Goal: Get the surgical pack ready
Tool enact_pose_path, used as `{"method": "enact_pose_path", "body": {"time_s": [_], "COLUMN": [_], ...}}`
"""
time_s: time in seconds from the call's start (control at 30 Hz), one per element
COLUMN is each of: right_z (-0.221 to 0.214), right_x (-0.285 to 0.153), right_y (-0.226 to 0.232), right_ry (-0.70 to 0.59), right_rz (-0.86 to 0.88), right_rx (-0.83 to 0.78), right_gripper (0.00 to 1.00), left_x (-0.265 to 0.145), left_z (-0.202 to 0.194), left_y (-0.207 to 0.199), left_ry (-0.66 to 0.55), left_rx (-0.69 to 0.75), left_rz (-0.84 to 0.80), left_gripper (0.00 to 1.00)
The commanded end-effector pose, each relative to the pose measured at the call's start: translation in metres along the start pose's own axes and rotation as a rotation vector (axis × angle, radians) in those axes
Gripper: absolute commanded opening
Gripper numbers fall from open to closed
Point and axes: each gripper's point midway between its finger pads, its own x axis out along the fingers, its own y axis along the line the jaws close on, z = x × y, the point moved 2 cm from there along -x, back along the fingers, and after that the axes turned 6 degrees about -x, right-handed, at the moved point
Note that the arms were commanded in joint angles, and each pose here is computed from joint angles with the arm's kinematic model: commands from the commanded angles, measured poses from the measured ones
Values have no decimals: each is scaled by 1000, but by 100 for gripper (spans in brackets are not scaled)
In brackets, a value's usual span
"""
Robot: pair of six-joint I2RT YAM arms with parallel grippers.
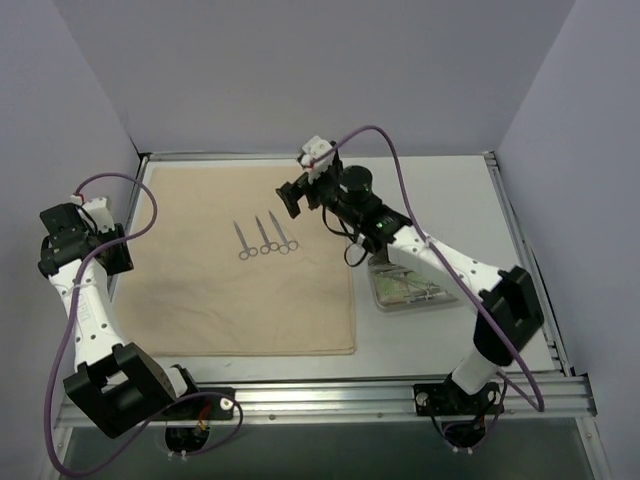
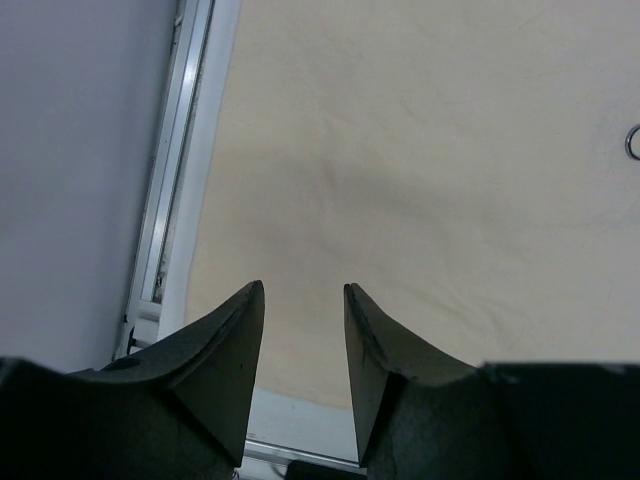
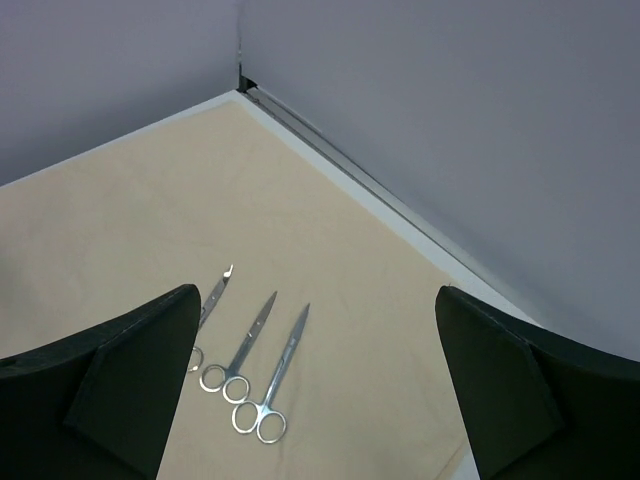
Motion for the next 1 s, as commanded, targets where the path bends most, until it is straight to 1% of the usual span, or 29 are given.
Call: {"method": "enact_pose_path", "body": {"time_s": [0.0, 0.07, 0.1, 0.13, 0.2, 0.27, 0.33, 0.37, 0.4, 0.43, 0.47, 0.5, 0.53, 0.57, 0.6, 0.63, 0.67, 0.73, 0.77, 0.83, 0.87, 0.97], "right_z": [-2, -19, -24, -30, -54, -73, -87, -105, -105, -118, -144, -145, -163, -184, -191, -193, -204, -206, -216, -218, -228, -239], "right_x": [42, 67, 73, 77, 84, 90, 94, 100, 104, 104, 108, 113, 107, 108, 108, 108, 109, 111, 112, 112, 112, 114], "right_y": [-8, 0, 6, 10, 6, 4, 8, 15, 19, 25, 33, 34, 39, 48, 49, 51, 58, 57, 60, 55, 59, 76], "right_ry": [53, 164, 190, 207, 253, 300, 349, 383, 384, 427, 487, 500, 579, 630, 655, 670, 693, 703, 723, 746, 768, 787], "right_rz": [-44, -10, -4, -15, -108, -179, -177, -154, -146, -136, -128, -124, -112, -110, -130, -136, -137, -166, -173, -209, -203, -114], "right_rx": [116, 114, 113, 116, 114, 135, 156, 155, 173, 182, 187, 189, 181, 181, 176, 172, 165, 166, 161, 151, 142, 173], "right_gripper": [100, 100, 100, 100, 100, 100, 100, 100, 97, 93, 82, 75, 69, 66, 60, 59, 51, 45, 40, 39, 39, 38], "left_x": [-6, -4, -2, -1, 5, 13, 22, 32, 36, 41, 48, 52, 54, 57, 60, 61, 63, 65, 67, 68, 70, 74], "left_z": [19, 22, 24, 27, 34, 39, 40, 38, 40, 39, 36, 36, 34, 32, 31, 30, 30, 30, 30, 28, 26, 21], "left_y": [8, 6, 6, 3, 2, 4, -3, -5, -9, -19, -24, -30, -40, -44, -47, -49, -51, -52, -53, -55, -57, -57], "left_ry": [-74, -69, -75, -83, -89, -68, -41, -12, -2, 14, 38, 45, 56, 69, 76, 76, 75, 79, 80, 87, 94, 109], "left_rx": [-79, -90, -92, -87, -91, -101, -89, -86, -71, -45, -31, -10, 12, 19, 26, 34, 41, 47, 50, 51, 51, 54], "left_rz": [14, -16, -22, -40, -50, -32, -34, -35, -39, -55, -64, -81, -107, -121, -132, -136, -139, -141, -146, -164, -173, -183], "left_gripper": [47, 47, 47, 47, 47, 47, 47, 47, 47, 47, 48, 48, 48, 49, 50, 51, 51, 51, 52, 52, 52, 52]}}
